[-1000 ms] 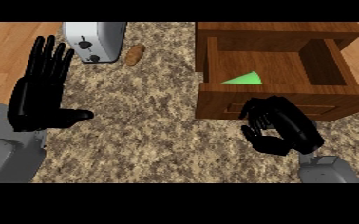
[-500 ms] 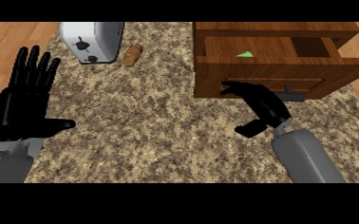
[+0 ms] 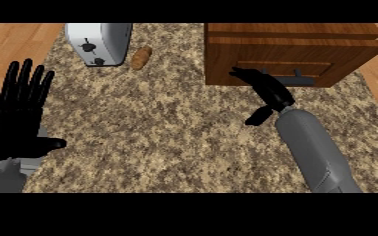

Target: Pick up the cup, place it into the drawer and close the drawer

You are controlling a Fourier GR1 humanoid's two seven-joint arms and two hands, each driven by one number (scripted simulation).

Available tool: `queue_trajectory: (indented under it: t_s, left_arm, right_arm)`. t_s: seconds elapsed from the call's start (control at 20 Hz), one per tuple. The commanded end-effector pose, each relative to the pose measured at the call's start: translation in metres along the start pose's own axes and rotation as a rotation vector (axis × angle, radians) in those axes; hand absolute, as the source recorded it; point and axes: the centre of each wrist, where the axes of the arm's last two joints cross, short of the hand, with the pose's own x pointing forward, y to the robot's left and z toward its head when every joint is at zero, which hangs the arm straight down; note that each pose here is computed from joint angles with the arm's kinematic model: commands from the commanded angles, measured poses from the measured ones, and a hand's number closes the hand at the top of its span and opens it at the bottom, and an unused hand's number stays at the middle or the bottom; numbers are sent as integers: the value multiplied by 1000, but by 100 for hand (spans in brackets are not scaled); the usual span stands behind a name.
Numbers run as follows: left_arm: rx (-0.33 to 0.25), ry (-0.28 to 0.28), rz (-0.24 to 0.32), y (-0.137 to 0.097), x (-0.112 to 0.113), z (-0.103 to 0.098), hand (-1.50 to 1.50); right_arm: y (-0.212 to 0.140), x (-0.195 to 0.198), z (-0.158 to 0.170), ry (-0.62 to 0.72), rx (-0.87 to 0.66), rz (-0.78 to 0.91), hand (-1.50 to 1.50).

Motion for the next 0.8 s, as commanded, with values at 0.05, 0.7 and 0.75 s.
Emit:
queue_trajectory:
  t_s: [0.05,0.7,0.75]
  left_arm:
    - [-27,5,13,11,15,0,-150]
    - [-44,5,25,-3,-9,6,-150]
    - [-69,24,24,-4,-10,6,-150]
  right_arm:
    - [-22,-24,-12,20,45,-67,-150]
    - [-90,-53,-6,77,3,-58,-150]
    - [-100,-42,-17,72,16,-55,-150]
